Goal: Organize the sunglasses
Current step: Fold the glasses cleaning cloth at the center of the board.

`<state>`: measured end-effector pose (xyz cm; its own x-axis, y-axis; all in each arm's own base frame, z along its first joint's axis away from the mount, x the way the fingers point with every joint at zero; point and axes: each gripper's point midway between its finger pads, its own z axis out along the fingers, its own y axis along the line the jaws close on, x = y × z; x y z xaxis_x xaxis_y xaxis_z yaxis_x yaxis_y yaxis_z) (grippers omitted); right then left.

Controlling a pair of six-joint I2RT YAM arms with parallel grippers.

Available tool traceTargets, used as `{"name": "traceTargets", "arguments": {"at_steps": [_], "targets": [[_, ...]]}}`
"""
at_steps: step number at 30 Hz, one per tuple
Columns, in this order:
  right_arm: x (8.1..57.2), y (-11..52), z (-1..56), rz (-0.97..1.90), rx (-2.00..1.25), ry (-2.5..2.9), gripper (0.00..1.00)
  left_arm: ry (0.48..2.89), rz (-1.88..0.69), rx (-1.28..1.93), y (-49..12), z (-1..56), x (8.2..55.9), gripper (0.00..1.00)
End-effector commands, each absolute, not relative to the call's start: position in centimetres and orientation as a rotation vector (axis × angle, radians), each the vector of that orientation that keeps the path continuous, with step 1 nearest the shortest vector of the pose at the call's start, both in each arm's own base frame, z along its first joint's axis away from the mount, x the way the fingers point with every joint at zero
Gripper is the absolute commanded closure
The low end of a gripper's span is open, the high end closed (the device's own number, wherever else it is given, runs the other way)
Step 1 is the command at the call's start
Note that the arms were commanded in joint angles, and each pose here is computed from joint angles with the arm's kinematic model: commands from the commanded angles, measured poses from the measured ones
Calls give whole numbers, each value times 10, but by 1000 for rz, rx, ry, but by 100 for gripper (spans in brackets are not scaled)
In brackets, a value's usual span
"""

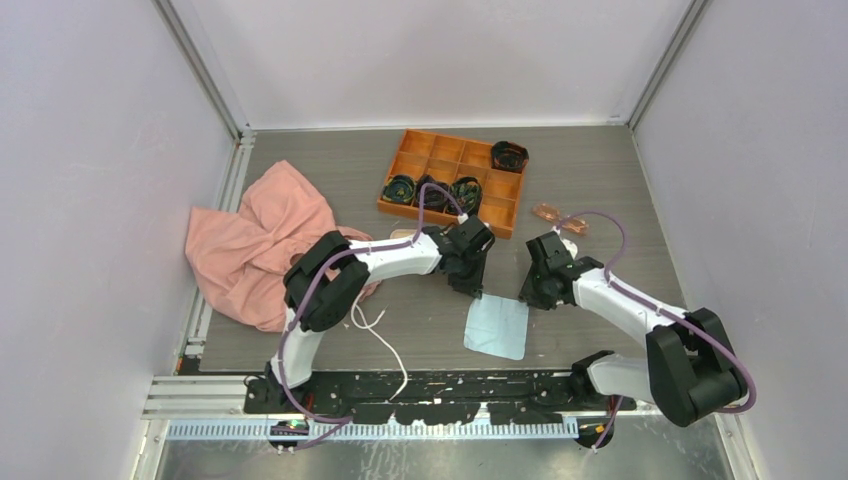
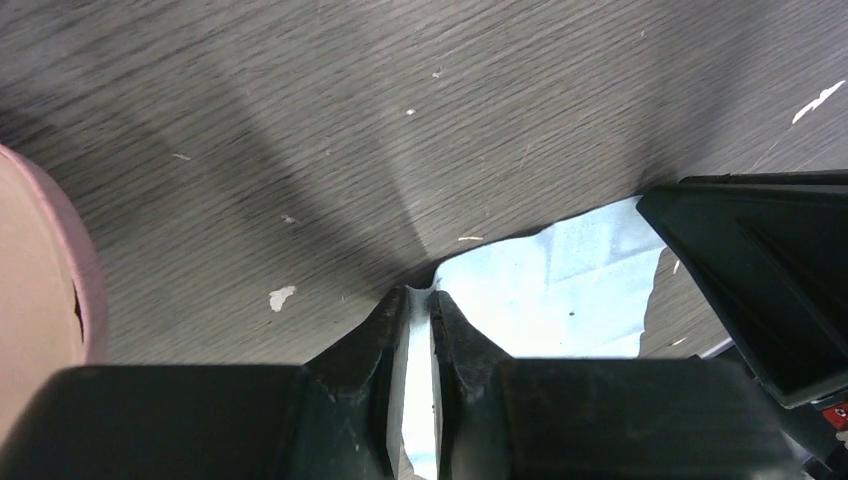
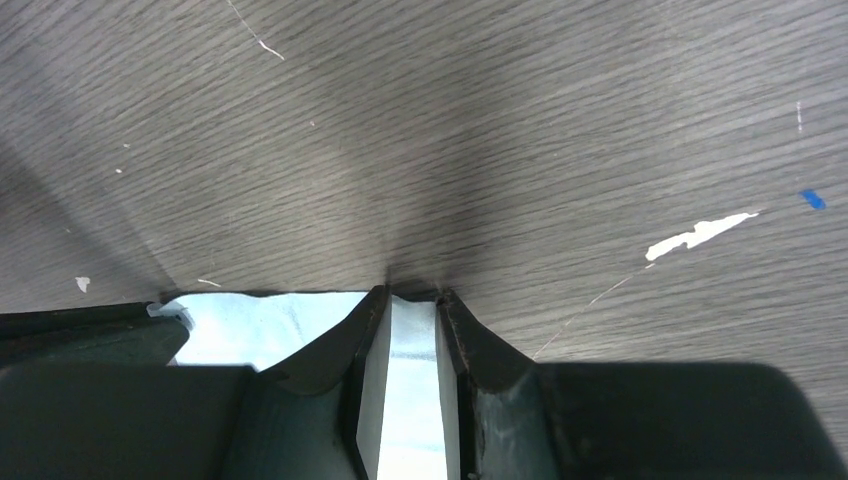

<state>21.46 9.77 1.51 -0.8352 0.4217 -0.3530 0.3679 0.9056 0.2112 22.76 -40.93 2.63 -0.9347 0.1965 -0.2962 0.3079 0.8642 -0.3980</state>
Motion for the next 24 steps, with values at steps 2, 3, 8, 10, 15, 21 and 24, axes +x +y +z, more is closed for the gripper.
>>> {"name": "traceTargets", "arguments": {"at_steps": [2,3,8,10,15,21,24], "targets": [[203,92,12,157,595,2700,69,2830,-623,410,-407,12,225,91],[203,92,12,155,598,2700,69,2829,-620,409,-407,12,226,95],[204,90,13,143,606,2689,69,2823,-600,402,-403,14,228,100],[204,90,12,140,609,2691,70,2822,-604,400,-403,15,229,99],[203,90,11,140,617,2694,73,2810,-613,402,-405,20,232,99],[206,88,16,141,624,2660,78,2798,-614,404,-401,25,235,100],[205,89,15,144,619,2666,87,2795,-623,413,-401,27,235,99]]}}
